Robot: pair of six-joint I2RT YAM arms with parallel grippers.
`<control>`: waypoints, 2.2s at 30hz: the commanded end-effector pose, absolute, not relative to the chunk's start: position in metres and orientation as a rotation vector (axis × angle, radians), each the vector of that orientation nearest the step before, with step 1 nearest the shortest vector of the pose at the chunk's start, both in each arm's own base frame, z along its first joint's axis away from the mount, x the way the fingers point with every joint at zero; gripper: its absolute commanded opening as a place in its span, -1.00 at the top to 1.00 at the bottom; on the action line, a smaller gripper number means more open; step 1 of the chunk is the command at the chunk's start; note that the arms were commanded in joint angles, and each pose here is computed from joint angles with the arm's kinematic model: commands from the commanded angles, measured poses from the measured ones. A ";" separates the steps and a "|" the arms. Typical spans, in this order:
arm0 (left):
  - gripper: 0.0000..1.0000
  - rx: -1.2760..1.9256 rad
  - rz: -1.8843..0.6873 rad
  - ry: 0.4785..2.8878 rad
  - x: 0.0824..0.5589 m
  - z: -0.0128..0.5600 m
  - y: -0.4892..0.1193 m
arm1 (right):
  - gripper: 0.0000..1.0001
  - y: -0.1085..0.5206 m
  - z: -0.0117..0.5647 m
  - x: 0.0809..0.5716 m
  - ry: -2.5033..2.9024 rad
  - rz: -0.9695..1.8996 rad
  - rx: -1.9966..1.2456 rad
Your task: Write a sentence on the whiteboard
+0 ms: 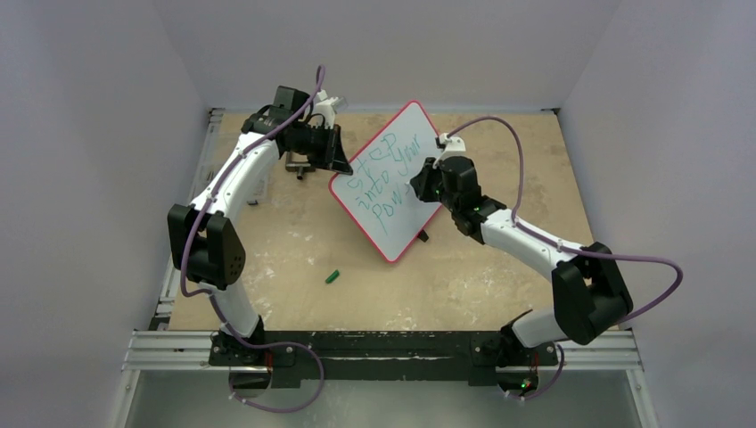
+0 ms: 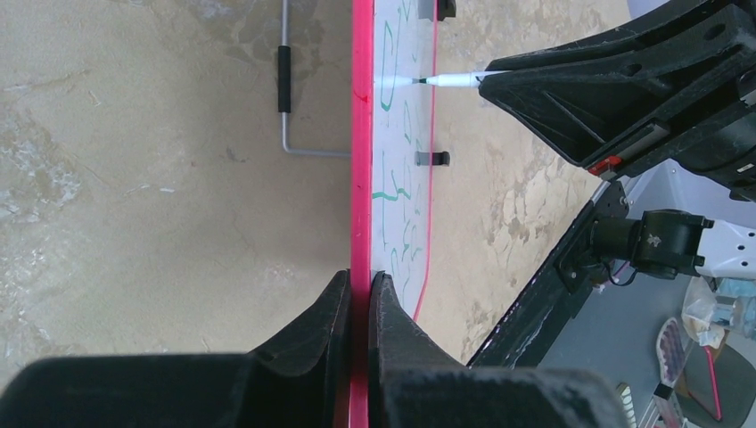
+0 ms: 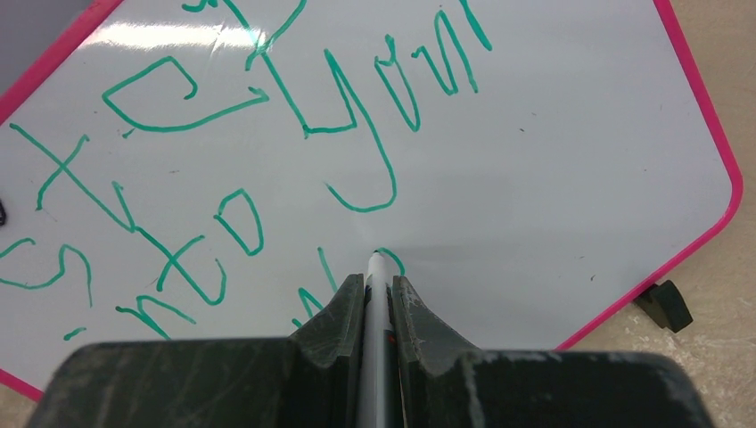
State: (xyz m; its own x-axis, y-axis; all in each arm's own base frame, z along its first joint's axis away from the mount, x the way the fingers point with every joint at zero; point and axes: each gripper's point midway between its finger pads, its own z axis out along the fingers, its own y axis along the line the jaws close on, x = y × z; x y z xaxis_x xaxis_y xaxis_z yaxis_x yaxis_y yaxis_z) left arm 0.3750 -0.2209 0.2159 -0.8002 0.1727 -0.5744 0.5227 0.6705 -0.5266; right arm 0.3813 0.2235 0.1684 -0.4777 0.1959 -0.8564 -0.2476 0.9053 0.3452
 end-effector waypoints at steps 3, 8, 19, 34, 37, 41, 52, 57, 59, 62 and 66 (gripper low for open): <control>1.00 0.572 -0.863 2.372 0.383 0.216 -0.213 | 1.00 0.229 0.152 0.368 2.033 0.575 -0.065; 1.00 0.571 -0.860 2.370 0.383 0.217 -0.213 | 1.00 0.224 0.144 0.359 2.050 0.574 -0.064; 1.00 0.572 -0.861 2.371 0.383 0.217 -0.213 | 1.00 0.210 0.143 0.363 2.060 0.493 -0.005; 1.00 0.573 -0.862 2.369 0.382 0.218 -0.213 | 1.00 0.207 0.180 0.383 1.986 0.442 0.003; 1.00 0.571 -0.863 2.368 0.383 0.218 -0.213 | 1.00 0.201 0.194 0.381 1.945 0.431 0.025; 1.00 0.571 -0.864 2.368 0.382 0.218 -0.213 | 1.00 0.196 0.212 0.382 1.880 0.436 0.051; 1.00 0.572 -0.867 2.369 0.382 0.218 -0.214 | 1.00 0.207 0.224 0.402 1.862 0.447 0.054; 1.00 0.572 -0.867 2.368 0.382 0.218 -0.214 | 1.00 0.211 0.215 0.407 1.880 0.446 0.049; 1.00 0.572 -0.866 2.369 0.382 0.218 -0.214 | 1.00 0.210 0.209 0.409 1.890 0.441 0.049; 1.00 0.572 -0.867 2.369 0.382 0.218 -0.214 | 1.00 0.210 0.200 0.409 1.908 0.432 0.047; 1.00 0.571 -0.867 2.368 0.382 0.218 -0.214 | 1.00 0.208 0.187 0.408 1.934 0.423 0.043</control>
State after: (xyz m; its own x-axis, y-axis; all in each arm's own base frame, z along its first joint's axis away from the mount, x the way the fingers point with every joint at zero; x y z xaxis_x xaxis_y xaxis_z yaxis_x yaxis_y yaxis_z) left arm 0.3747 -0.2210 0.2156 -0.8008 0.1726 -0.5735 0.5224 0.6696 -0.5280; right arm 0.3969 0.2101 0.1710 -0.4505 0.2061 -0.8687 -0.1642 0.9373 0.3076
